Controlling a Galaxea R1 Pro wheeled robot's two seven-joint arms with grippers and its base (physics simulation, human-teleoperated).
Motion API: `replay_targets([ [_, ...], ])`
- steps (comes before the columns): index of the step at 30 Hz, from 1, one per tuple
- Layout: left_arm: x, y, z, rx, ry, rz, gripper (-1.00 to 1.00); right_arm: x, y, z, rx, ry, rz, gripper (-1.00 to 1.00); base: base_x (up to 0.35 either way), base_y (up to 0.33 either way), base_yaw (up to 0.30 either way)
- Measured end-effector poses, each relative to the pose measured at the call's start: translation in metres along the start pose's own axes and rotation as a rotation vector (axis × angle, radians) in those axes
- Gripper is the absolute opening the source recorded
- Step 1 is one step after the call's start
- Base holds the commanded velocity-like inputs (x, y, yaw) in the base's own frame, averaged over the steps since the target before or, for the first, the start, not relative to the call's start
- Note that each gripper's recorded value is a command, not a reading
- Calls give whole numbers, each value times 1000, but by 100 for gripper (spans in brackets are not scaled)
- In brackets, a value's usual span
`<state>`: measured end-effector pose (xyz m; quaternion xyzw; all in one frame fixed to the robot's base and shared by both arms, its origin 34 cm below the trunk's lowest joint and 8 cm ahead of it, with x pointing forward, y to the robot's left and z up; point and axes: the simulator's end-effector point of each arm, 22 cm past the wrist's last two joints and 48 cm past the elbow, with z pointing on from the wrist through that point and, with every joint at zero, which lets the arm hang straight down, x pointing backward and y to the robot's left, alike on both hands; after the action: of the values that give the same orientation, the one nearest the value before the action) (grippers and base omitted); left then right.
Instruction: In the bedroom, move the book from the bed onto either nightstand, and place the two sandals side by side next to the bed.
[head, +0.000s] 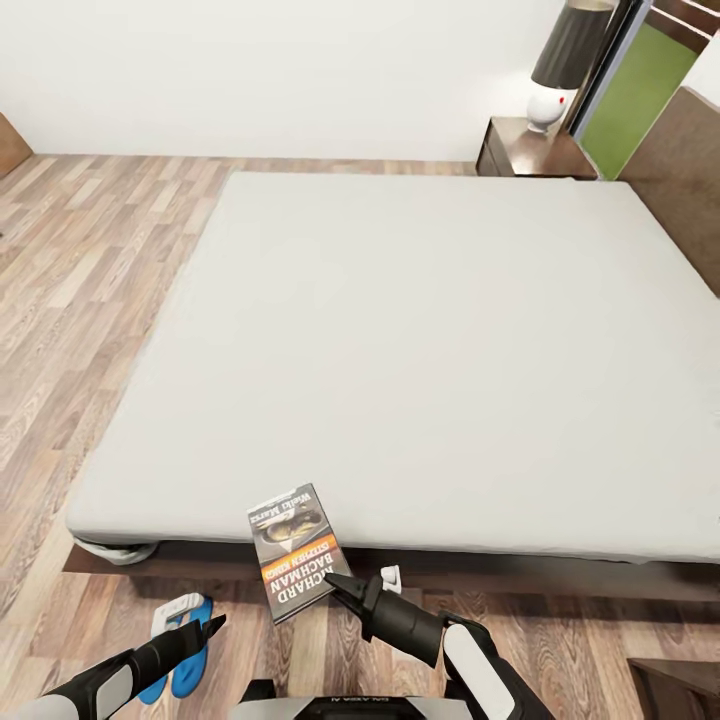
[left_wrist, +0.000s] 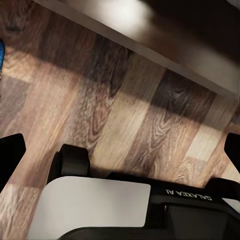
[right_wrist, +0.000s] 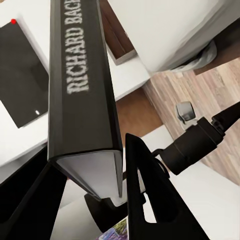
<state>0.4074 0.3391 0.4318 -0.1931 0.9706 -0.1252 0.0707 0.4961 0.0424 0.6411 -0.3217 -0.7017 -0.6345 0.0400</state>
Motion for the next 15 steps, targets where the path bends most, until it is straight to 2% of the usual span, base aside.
replay_targets([
  [15, -1, -6, -21, 1, 0, 0, 100, 11, 18, -5, -1, -1, 1, -100, 0, 0, 0],
])
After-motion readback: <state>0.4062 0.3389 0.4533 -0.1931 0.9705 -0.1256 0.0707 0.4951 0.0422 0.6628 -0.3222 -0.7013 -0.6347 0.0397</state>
